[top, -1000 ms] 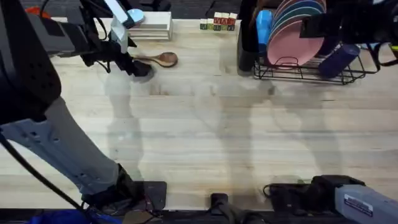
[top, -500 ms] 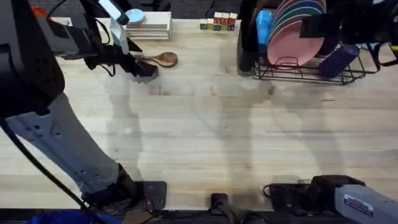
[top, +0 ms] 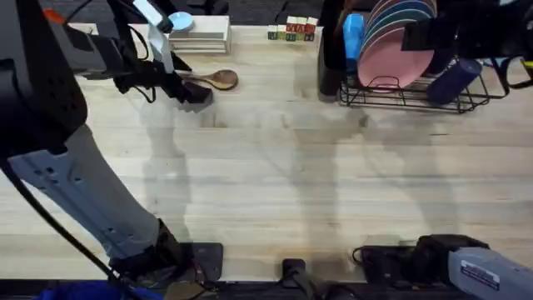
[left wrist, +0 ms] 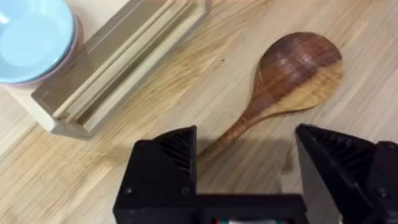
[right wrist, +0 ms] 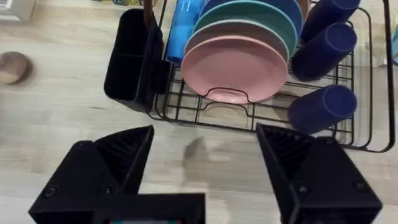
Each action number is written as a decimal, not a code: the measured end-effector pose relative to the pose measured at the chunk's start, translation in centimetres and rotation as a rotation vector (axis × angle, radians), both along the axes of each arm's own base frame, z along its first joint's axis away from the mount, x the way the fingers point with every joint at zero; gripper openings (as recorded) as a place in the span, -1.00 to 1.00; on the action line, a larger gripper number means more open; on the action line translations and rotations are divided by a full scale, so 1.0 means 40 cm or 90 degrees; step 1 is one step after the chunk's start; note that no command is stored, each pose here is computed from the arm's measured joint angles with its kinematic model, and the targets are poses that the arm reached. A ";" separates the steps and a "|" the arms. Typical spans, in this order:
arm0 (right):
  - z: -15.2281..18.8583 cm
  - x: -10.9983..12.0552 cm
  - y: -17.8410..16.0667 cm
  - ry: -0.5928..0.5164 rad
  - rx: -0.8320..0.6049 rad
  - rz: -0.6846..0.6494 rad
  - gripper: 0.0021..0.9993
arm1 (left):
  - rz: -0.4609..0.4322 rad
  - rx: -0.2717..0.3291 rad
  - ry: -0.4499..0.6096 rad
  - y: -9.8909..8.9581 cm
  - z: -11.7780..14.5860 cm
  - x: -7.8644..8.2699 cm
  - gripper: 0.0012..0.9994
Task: Pick up the spoon on the table one by one and put them onto the rack
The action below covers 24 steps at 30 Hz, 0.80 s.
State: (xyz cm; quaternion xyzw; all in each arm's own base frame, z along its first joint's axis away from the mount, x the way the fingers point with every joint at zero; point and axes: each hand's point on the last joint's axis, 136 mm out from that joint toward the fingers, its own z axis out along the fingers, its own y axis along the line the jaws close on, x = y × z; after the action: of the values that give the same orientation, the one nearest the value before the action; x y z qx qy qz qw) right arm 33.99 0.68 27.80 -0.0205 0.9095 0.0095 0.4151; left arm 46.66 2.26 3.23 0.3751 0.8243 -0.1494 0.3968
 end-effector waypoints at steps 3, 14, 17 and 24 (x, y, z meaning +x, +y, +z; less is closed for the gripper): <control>0.000 0.000 0.000 0.000 0.000 0.000 1.00 | -0.001 -0.002 0.007 -0.004 -0.002 -0.004 0.99; 0.000 0.000 0.000 0.000 0.000 0.000 1.00 | -0.011 -0.018 0.030 -0.023 -0.007 -0.022 0.45; 0.000 0.000 0.000 0.000 0.000 0.000 1.00 | -0.015 -0.017 0.030 -0.027 -0.006 -0.023 0.24; 0.000 0.000 0.000 0.000 0.000 0.000 1.00 | -0.023 -0.025 0.037 -0.037 -0.006 -0.030 -0.37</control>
State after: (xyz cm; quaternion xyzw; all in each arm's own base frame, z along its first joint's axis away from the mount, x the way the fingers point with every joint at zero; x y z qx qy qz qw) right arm 33.99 0.68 27.81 -0.0204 0.9095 0.0094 0.4151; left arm 45.46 0.77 2.99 0.3778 0.8256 -0.1835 0.3768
